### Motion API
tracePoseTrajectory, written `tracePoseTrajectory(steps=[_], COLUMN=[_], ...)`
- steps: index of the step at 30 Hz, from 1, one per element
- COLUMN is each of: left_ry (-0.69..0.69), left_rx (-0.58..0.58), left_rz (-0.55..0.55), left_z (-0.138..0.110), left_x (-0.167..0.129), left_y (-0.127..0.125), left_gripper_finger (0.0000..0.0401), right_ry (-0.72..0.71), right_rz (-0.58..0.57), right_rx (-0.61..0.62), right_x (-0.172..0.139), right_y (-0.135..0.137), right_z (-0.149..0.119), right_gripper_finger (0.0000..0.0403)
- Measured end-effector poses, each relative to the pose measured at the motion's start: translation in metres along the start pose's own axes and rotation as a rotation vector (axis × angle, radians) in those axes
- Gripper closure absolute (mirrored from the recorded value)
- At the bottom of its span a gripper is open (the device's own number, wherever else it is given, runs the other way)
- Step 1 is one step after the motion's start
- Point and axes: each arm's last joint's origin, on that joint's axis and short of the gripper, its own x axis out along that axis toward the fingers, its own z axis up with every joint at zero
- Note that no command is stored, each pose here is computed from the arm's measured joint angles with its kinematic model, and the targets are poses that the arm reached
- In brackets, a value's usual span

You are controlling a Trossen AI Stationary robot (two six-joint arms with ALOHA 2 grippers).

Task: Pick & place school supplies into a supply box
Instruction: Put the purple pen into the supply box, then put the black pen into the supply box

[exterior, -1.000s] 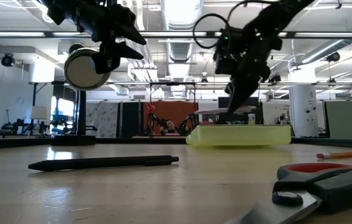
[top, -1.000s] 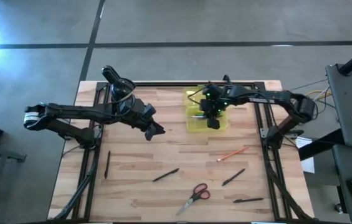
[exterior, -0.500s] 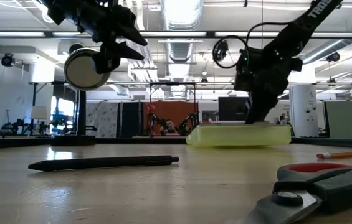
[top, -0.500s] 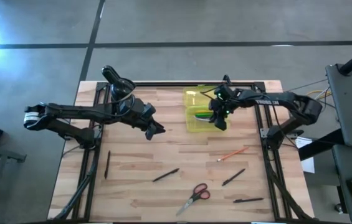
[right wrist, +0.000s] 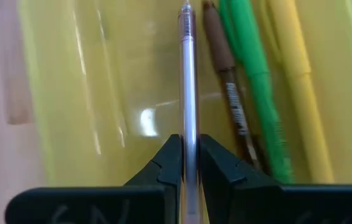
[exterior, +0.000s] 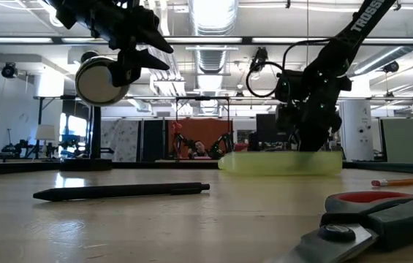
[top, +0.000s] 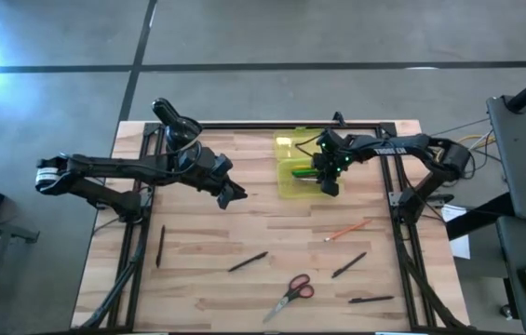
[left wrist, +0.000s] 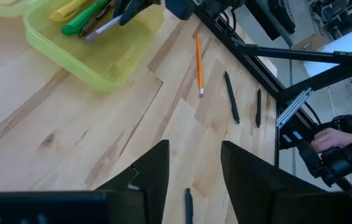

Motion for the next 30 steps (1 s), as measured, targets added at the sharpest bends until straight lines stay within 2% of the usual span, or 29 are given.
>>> tracePoseTrajectory(steps=[7, 20, 25, 30], left_ry=[-0.001, -0.010, -0.010, -0.011], left_rx=[-0.001, 0.002, 0.002, 0.029], left_rz=[-0.001, -0.009, -0.009, -0.009], left_z=[0.000, 0.001, 0.001, 0.001], left_x=[0.000, 0.000, 0.000, 0.000], left_y=[0.000, -0.001, -0.001, -0.001], left_gripper_finger=[0.0273, 0.0273, 0.0273, 0.0273], right_ry=[0.021, -0.015, -0.045, -0.158], right_rz=[-0.090, -0.108, -0.111, -0.137], right_rx=[-0.026, -0.053, -0.059, -0.039], right_x=[-0.003, -0.016, -0.036, -0.068], right_y=[-0.001, 0.001, 0.004, 0.012], right_z=[0.000, 0.008, 0.021, 0.035], right_gripper_finger=[0.0350, 0.0294, 0.0277, 0.0278])
